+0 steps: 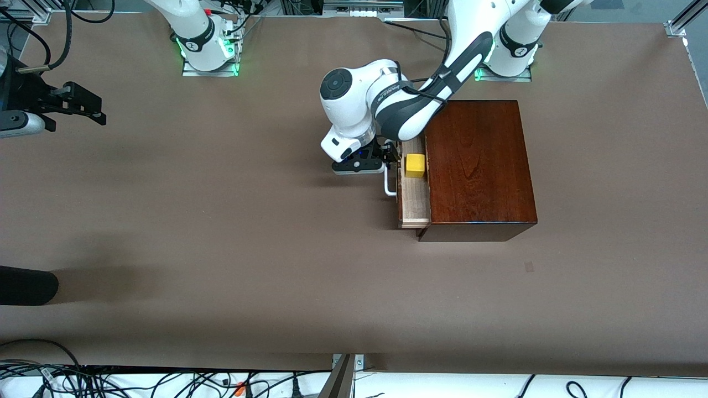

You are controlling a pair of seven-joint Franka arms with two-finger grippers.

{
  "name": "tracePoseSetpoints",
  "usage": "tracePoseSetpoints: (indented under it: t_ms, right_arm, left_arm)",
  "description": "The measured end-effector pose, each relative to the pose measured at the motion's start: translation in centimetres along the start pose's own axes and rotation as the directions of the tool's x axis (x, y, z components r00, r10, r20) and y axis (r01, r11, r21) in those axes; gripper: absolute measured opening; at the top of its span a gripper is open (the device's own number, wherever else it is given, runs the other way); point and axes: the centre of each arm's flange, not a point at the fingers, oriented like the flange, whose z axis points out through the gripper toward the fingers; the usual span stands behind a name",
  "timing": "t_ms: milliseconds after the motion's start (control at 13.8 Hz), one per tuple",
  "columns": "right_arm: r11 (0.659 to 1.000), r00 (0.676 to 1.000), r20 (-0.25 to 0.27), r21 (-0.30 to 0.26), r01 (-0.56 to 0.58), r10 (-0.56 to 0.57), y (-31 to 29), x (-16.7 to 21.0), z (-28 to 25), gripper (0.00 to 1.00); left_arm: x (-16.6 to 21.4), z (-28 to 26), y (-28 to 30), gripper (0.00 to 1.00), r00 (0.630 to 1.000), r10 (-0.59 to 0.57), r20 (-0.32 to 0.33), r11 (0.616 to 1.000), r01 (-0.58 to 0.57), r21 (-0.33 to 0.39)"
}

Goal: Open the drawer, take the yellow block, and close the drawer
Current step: 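Pull the drawer open by its handle with the left gripper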

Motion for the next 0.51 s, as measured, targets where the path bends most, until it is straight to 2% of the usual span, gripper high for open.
tracePoseSetpoints:
  t_ms: [509]
  right_arm:
    - [1.0, 1.0, -0.01, -0.001, 0.0, 0.0, 0.0, 0.1, -0.1, 1.0]
  left_arm:
    - [-0.4, -1.0, 3.0, 1.0, 0.999, -0.043, -0.015, 0.998, 0.042, -0.045]
